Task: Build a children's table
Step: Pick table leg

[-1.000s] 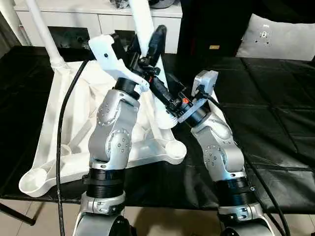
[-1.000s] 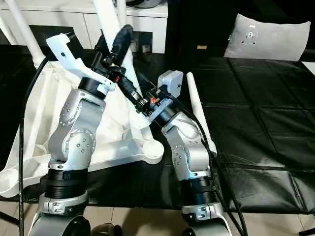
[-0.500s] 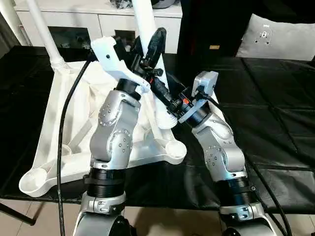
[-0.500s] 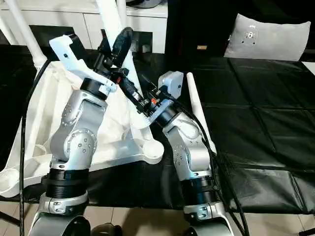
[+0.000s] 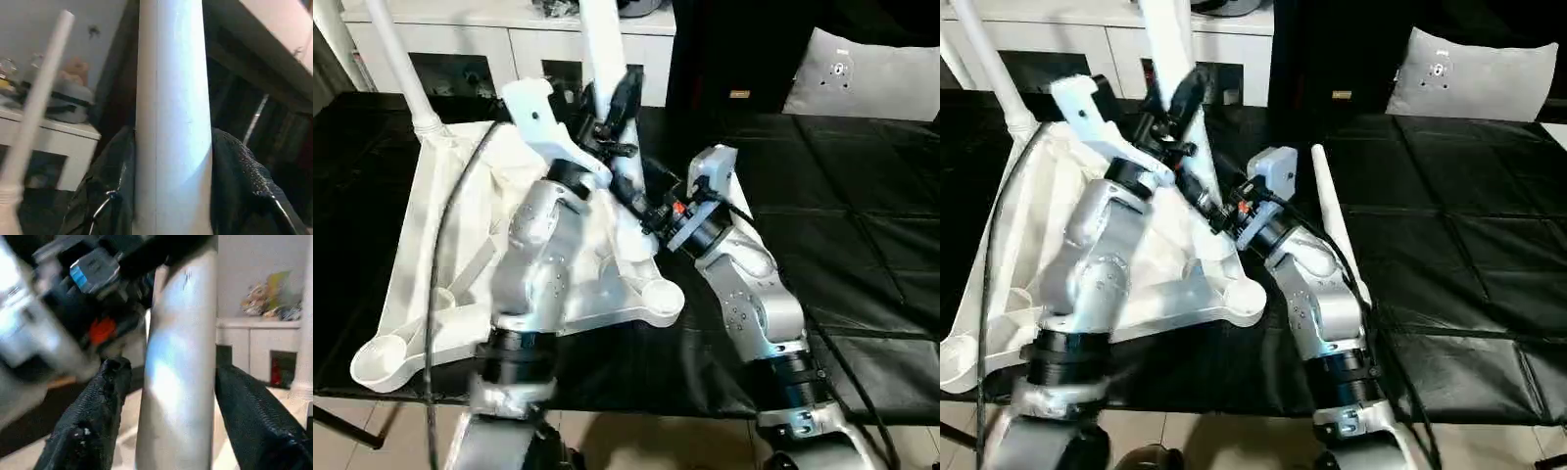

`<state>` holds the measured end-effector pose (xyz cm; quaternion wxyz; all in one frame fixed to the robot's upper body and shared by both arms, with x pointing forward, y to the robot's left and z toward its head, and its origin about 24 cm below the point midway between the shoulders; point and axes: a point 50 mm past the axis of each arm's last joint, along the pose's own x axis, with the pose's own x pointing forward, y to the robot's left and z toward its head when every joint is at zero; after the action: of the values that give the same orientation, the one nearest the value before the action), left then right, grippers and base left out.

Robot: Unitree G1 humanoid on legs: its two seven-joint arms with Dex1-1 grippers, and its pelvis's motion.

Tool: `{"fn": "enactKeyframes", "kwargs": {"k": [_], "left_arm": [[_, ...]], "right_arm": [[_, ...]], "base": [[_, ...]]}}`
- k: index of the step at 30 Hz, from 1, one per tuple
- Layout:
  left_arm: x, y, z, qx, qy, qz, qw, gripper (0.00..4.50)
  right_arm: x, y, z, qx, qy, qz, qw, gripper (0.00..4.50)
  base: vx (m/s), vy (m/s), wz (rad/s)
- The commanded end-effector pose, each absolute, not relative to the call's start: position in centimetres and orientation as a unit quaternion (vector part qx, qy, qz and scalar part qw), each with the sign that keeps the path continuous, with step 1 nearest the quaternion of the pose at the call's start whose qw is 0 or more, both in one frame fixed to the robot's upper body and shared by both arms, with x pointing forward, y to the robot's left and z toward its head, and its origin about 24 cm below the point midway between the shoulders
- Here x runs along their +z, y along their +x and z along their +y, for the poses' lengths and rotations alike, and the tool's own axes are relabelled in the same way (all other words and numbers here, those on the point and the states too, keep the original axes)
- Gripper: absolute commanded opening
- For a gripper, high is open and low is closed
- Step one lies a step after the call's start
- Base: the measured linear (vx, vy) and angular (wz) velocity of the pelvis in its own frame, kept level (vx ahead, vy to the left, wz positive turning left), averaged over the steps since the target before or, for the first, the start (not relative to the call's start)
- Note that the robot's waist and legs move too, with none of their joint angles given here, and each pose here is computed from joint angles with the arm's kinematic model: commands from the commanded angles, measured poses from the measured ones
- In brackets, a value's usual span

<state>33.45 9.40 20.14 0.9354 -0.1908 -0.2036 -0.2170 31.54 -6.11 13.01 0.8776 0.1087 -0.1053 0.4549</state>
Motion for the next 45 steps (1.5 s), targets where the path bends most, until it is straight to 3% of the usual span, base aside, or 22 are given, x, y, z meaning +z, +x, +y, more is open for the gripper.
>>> {"fn": "enactKeyframes", "kwargs": {"k": [1,10,15,19,24,31,45], "left_arm": [[20.6,33.8,10.0,-0.219,-0.172,-0.208,0.938,1.77],[20.3,34.1,11.1,-0.252,-0.153,-0.188,0.937,1.77],[20.2,33.8,10.8,-0.297,-0.153,-0.181,0.925,1.77],[20.7,33.4,10.6,-0.339,-0.214,-0.184,0.897,1.77],[21.1,32.5,10.2,-0.425,-0.271,-0.173,0.846,1.77],[20.9,30.8,8.8,-0.533,-0.212,-0.155,0.804,1.77],[20.7,29.3,6.9,-0.591,-0.172,-0.154,0.773,1.77]], "right_arm": [[12.4,31.2,-6.7,0.468,0.100,-0.080,0.874,3.34],[13.2,31.3,-10.2,0.480,0.108,-0.038,0.870,4.05],[13.5,31.7,-11.9,0.491,0.092,0.003,0.866,4.06],[13.9,31.2,-12.6,0.544,0.088,0.019,0.834,4.06],[14.4,30.3,-12.7,0.609,0.100,0.041,0.786,4.06],[14.5,29.4,-12.0,0.664,0.087,0.063,0.740,4.06],[13.8,29.7,-10.6,0.665,0.086,0.075,0.738,4.06]], "base": [[0.000,0.000,0.00],[0.000,0.000,0.00],[0.000,0.000,0.00],[0.000,0.000,0.00],[0.000,0.000,0.00],[0.000,0.000,0.00],[0.000,0.000,0.00]]}}
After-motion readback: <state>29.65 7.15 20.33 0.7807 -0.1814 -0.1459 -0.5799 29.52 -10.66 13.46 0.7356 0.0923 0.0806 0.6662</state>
